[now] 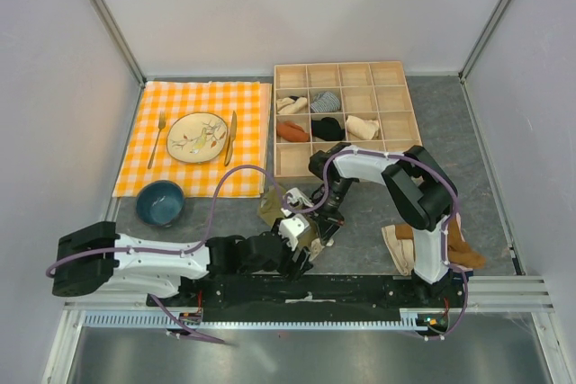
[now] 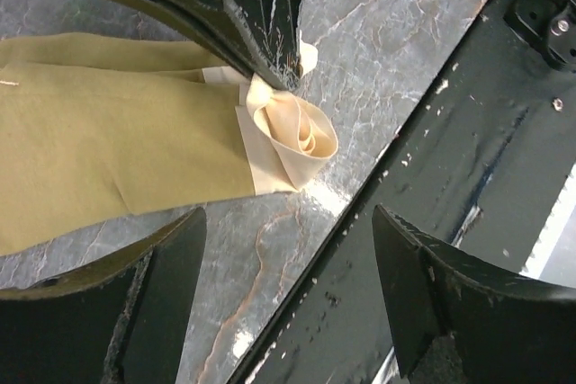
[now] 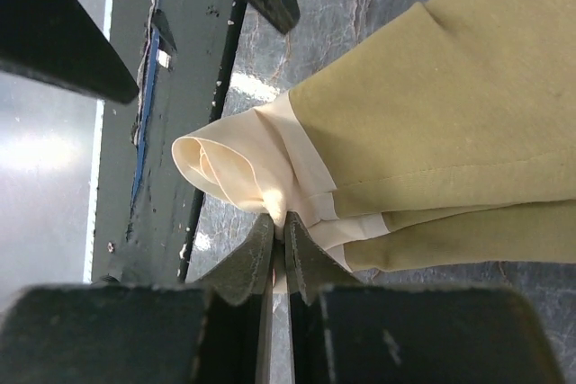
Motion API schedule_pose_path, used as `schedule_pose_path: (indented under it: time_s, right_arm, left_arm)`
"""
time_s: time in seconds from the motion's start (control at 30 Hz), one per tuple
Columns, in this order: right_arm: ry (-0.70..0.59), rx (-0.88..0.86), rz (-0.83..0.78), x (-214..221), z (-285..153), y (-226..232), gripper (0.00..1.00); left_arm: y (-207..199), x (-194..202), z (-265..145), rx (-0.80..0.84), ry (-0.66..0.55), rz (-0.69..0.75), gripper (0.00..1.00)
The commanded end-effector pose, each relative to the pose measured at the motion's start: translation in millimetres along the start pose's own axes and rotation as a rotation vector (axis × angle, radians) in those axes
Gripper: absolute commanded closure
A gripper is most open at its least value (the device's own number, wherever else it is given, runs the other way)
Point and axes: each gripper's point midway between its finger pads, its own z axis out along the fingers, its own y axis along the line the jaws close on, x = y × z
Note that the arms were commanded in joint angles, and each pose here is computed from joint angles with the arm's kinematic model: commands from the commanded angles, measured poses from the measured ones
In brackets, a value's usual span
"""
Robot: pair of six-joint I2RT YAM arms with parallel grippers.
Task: Roll the underwear
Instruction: Roll the underwear to the corner of the board.
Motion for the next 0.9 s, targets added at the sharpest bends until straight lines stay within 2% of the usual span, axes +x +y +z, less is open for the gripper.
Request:
schedule_pose_path:
  time_s: [0.0, 0.33, 0.53, 0.67, 0.73, 0.83, 0.87]
  right_arm:
    - [-0.028, -0.017, 0.03, -13.8, -0.6, 1.9, 0.89]
    - [-0.031, -0.014, 0.039, -16.6, -0.6, -2.3, 0.88]
    - [-0.038, -0.012, 0.05, -19.0, -0.4, -4.5, 0.88]
    - [-0.036, -0.008, 0.05, -19.0, -0.4, -5.9, 0.88]
    - [-0.039, -0.007, 0.049, -19.3, -0.7, -4.7, 0.87]
    - [-0.045, 0.0, 0.045, -20.9, -1.2, -5.6, 0.85]
    - [-0.045, 0.001, 0.046, -21.0, -1.2, -5.8, 0.84]
  left_arm:
    - [-9.2, -29.9, 16.9, -0.012, -0.082, 0.049, 0.19]
    - [-4.2, -23.5, 33.2, -0.082, -0.044, -0.015, 0.21]
    - [2.3, -15.8, 38.9, -0.125, -0.022, -0.039, 0.27]
    - [10.1, -7.3, 40.9, -0.175, 0.004, -0.055, 0.45]
    - [14.3, -3.1, 40.5, -0.199, 0.016, -0.075, 0.46]
    - [18.8, -3.0, 39.2, -0.221, 0.015, -0.113, 0.61]
    - [20.5, -2.3, 39.0, -0.227, 0.015, -0.127, 0.74]
